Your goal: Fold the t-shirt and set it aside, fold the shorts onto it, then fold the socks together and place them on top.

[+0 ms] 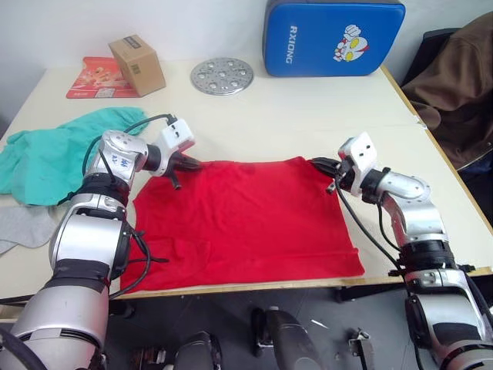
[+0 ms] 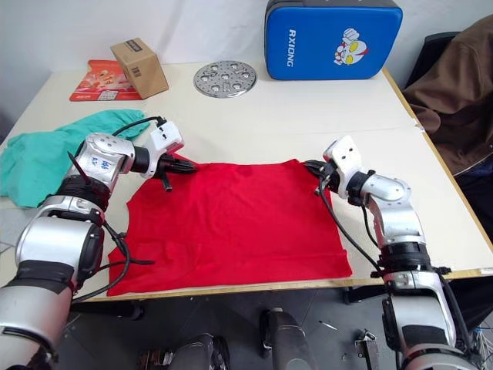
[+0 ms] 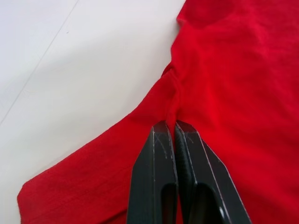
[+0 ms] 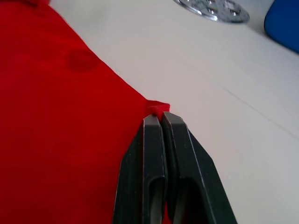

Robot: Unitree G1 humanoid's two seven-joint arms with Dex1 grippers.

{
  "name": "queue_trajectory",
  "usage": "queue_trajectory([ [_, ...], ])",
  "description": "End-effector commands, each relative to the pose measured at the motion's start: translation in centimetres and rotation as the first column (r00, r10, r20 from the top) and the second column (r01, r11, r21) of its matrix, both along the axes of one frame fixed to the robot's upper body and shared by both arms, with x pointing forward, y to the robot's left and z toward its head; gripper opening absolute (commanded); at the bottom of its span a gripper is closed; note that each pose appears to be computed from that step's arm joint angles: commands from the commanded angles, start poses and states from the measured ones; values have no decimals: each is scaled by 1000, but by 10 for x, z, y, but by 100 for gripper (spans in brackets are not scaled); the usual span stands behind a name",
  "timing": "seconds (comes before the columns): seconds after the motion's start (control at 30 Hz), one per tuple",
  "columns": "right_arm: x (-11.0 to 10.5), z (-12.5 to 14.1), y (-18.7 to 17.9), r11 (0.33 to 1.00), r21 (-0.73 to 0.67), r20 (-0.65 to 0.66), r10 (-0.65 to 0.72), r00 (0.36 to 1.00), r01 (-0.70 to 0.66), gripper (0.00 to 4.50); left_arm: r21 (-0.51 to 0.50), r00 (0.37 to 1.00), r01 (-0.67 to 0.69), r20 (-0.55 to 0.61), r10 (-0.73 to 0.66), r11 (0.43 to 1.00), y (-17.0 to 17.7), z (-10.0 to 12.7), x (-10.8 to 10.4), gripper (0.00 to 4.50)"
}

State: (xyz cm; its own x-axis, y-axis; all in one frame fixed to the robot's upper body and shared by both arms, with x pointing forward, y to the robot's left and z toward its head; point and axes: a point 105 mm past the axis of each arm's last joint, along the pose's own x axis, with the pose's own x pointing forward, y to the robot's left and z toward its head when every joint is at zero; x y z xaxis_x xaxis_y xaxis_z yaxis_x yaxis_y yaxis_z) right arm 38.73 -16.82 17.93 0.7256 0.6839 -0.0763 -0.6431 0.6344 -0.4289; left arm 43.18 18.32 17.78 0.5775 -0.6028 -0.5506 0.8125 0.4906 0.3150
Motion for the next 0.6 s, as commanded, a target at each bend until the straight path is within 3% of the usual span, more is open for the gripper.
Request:
queue_trajectory([
  [0.03,-14,11,4,996,-55,89,70,994,-65,0,53,998,-17,69,14,998,13,14,2,2],
  [0.33,-14,1,1,995,-76,67,69,995,-64,0,-21,996,-72,48,73,997,14,9,5,2],
  [0.6,-28,-8,2,976,-170,67,151,986,-138,0,-61,999,43,-13,-43,997,4,13,-7,2],
])
